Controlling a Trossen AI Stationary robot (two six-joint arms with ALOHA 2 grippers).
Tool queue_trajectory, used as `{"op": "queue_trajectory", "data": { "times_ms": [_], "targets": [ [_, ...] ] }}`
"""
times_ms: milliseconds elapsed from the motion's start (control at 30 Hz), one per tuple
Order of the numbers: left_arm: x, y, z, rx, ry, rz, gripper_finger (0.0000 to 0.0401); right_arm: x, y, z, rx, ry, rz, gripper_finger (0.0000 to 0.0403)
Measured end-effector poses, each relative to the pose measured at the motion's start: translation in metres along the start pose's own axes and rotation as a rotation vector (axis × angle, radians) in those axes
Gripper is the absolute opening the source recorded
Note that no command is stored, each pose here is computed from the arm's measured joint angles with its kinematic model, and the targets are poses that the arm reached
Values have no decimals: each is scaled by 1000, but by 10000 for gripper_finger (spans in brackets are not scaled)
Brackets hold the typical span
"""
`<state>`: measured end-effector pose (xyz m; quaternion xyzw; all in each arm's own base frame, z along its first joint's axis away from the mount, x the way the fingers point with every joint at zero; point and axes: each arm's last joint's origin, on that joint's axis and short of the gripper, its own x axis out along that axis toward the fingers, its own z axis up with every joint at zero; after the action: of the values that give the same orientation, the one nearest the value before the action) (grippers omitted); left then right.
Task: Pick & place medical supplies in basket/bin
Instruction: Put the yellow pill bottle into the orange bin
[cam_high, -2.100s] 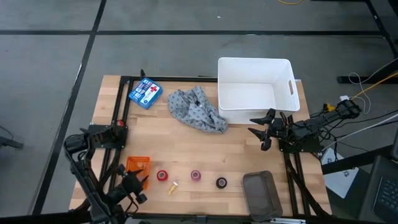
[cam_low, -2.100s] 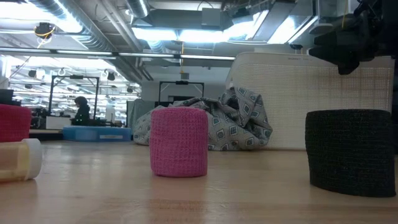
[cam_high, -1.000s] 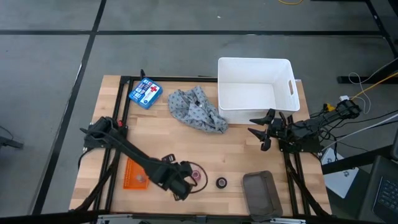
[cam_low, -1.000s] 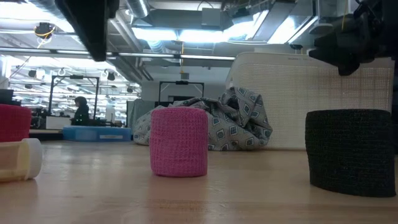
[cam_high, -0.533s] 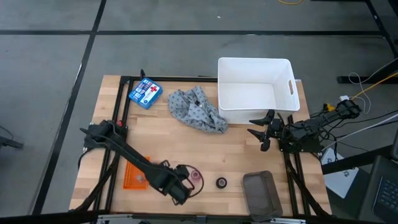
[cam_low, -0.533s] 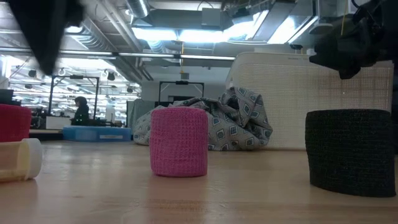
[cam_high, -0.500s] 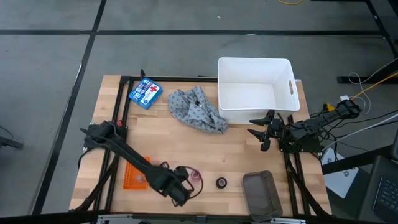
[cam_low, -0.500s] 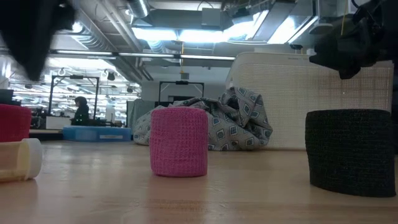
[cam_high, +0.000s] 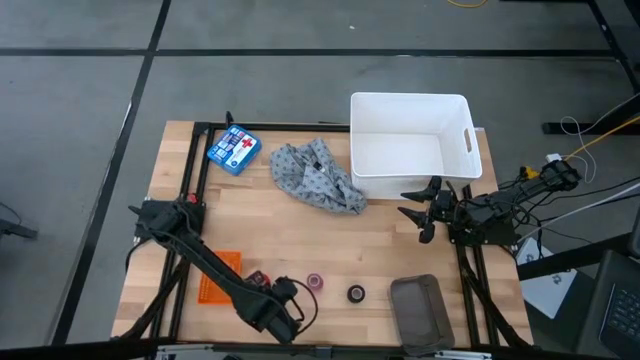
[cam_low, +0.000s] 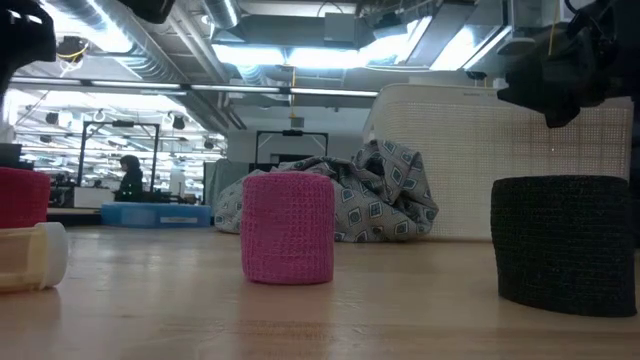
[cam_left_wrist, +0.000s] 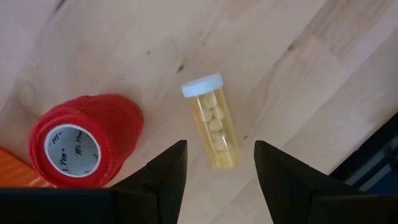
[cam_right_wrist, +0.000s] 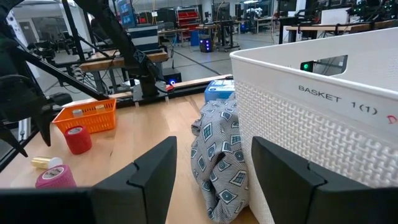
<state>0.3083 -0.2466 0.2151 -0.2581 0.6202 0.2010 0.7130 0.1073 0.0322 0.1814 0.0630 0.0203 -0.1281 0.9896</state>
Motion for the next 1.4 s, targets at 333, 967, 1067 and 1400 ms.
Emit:
{"op": "queue_trajectory", "data": {
  "times_ms": [333, 967, 1067, 1400],
  "targets": [
    [8, -4, 0, -21, 10, -12, 184, 0, 0, 0, -1, 1, 0, 209],
    [36, -9, -9, -12, 104, 48, 162, 0, 0, 0, 4, 3, 0, 209],
    [36, -7, -12, -2, 103, 73, 131, 0, 0, 0, 4, 3, 0, 209],
    [36, -5, -12, 27, 90, 89, 73, 0, 0, 0, 4, 3, 0, 209]
  ]
}}
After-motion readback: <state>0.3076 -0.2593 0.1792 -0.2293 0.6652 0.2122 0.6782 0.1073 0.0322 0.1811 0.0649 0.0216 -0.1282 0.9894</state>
